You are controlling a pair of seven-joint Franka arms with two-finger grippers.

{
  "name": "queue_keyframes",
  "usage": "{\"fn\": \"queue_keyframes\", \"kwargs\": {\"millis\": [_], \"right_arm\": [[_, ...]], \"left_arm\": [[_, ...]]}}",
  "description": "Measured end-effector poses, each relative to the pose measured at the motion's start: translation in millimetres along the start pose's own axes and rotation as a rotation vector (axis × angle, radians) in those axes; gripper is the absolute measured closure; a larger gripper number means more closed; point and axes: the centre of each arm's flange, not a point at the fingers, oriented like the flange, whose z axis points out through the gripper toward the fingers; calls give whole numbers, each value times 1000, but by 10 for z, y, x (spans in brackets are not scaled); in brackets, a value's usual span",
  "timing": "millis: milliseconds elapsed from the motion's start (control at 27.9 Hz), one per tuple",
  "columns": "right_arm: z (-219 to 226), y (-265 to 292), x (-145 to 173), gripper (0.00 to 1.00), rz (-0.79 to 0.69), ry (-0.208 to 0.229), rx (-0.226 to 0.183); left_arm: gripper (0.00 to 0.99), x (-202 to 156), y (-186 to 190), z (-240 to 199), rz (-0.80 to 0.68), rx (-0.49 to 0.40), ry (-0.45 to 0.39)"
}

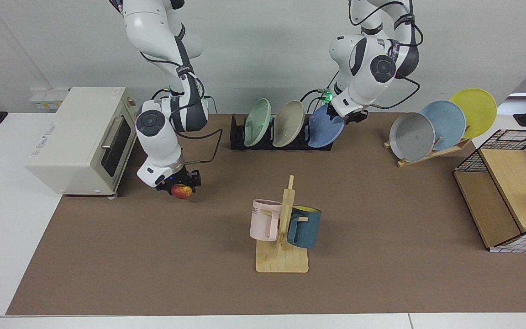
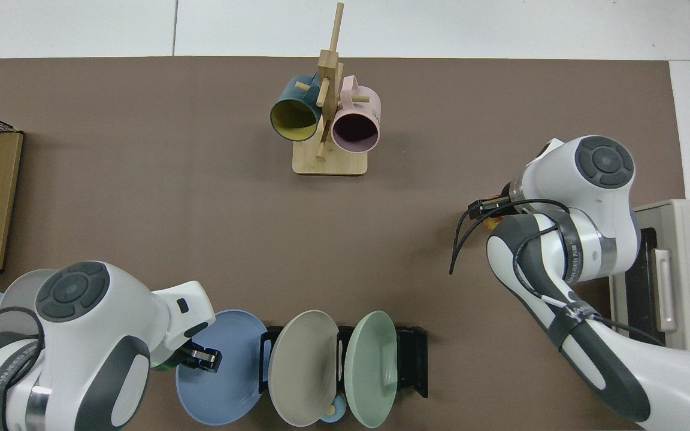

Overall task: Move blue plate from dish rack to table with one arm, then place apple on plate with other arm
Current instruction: 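Lower the left gripper to the blue plate in the dish rack, then grasp the blue plate rim with the left gripper and lift it out, then carry the blue plate to the table center and set it down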

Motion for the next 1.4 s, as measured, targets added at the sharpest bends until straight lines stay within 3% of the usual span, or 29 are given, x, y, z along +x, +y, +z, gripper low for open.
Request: {"fn": "queue_keyframes", "kwargs": {"millis": [179, 287, 323, 394, 789, 1075, 1183, 1398], "right_arm": [[-385, 6, -12, 207, 0, 40, 3], [-585, 8, -52, 207, -1, 56, 5], [-655, 9, -67, 207, -1, 61, 6], [-804, 8, -100, 207, -2, 67, 7], [-1330, 13, -232, 207, -27, 83, 9], [-1382, 3, -232, 207, -46, 93, 9], [-1383, 3, -232, 207, -49, 93, 9], [-1383, 2, -232, 207, -50, 93, 9]], "left_arm": [[507, -17, 20, -18, -20, 4, 4], [687, -29, 8, -23, -25, 3, 0], [806, -34, 6, -27, -27, 2, -2], [872, -47, 2, -66, -36, 2, -1], [872, -110, -34, -667, -78, 75, 40], [872, -154, -361, -1338, -146, 114, 148], [872, -112, -502, -1418, -169, 63, 187], [877, 100, -738, -1398, -183, -139, 260]]}}
